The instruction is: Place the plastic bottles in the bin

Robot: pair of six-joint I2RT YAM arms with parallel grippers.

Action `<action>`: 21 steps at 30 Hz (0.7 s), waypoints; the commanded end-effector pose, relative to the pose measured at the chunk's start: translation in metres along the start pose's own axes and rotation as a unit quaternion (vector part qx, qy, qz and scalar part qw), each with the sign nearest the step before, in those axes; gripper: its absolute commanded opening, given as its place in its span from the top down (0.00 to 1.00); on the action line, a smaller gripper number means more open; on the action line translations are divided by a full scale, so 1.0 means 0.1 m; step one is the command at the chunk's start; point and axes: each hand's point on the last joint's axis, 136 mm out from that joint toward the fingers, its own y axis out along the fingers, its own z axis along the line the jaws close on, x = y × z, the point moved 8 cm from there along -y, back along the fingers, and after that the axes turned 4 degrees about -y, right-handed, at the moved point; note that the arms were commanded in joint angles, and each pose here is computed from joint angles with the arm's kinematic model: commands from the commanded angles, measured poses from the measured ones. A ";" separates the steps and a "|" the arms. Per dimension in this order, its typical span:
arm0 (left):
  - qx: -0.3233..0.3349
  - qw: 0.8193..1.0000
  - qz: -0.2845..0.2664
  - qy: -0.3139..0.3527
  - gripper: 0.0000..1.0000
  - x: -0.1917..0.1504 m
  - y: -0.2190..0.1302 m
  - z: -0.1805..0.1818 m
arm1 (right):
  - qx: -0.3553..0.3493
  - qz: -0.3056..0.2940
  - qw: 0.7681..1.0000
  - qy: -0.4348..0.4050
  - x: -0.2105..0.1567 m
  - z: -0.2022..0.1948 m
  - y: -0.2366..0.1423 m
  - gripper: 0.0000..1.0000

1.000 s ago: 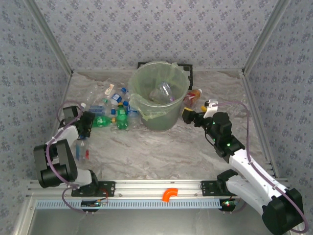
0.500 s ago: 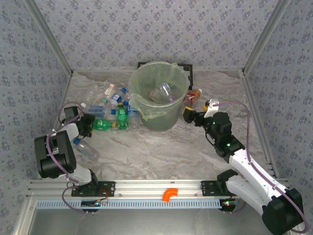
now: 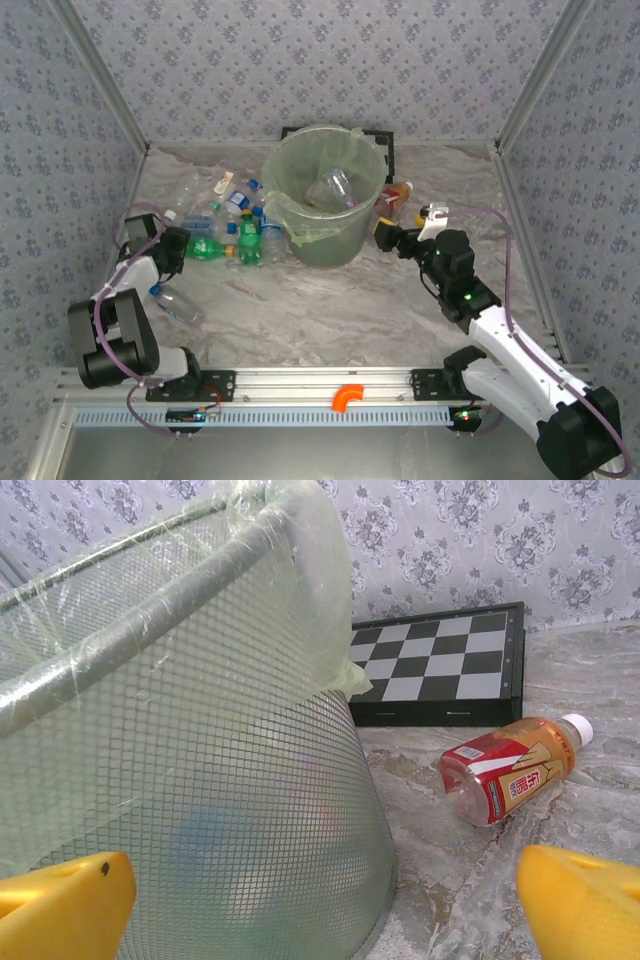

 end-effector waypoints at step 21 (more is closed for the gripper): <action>-0.179 0.941 -0.137 0.252 0.43 -0.58 -1.62 -1.27 | 0.006 -0.023 1.000 -0.013 0.07 0.06 -0.08 0.00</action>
